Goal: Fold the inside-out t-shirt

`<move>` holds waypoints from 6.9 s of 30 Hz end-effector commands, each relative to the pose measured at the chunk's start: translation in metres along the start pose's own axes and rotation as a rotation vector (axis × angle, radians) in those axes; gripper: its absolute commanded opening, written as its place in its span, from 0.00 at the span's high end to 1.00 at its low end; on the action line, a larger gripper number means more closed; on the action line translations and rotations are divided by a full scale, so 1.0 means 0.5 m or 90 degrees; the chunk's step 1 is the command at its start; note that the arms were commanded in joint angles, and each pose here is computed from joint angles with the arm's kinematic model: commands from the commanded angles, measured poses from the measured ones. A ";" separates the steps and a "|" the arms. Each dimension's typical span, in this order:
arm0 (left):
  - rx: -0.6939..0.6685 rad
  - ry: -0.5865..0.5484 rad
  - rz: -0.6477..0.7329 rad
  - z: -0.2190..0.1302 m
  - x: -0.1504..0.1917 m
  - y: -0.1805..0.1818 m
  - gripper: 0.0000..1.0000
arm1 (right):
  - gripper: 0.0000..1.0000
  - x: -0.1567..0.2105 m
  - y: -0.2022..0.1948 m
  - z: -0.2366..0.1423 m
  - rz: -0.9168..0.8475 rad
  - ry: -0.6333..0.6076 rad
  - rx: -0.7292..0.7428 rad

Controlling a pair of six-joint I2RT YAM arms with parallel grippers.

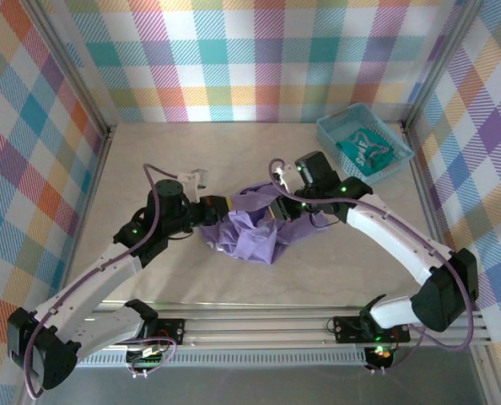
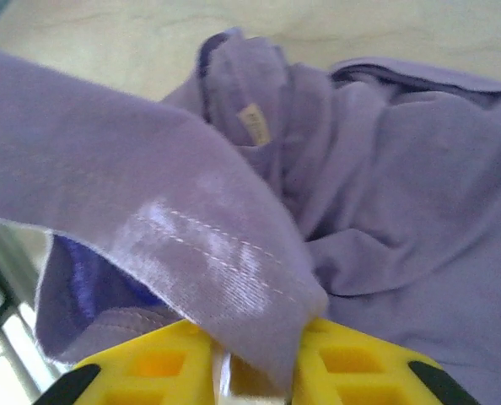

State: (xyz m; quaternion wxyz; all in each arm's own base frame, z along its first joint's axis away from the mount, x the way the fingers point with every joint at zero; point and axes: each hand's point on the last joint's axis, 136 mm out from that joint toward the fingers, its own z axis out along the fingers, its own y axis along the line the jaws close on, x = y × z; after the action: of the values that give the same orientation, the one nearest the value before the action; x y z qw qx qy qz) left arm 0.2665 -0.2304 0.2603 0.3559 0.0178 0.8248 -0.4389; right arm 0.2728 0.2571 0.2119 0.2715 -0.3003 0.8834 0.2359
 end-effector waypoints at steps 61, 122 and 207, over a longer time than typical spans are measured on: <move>-0.089 -0.075 -0.019 -0.034 -0.011 0.067 1.00 | 1.00 -0.004 -0.022 -0.028 0.063 -0.073 0.045; -0.083 -0.086 -0.040 -0.024 -0.001 0.084 1.00 | 1.00 0.023 -0.024 0.086 0.137 -0.101 -0.027; -0.054 -0.115 -0.081 -0.123 -0.116 0.057 1.00 | 0.69 0.083 0.193 0.016 -0.193 -0.040 -0.161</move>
State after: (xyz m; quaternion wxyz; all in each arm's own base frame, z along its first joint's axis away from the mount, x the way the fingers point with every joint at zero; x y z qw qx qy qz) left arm 0.2750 -0.1619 0.2624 0.3469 -0.1000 0.8233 -0.4381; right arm 0.1997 0.3002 0.1628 0.2538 -0.4491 0.8271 0.2231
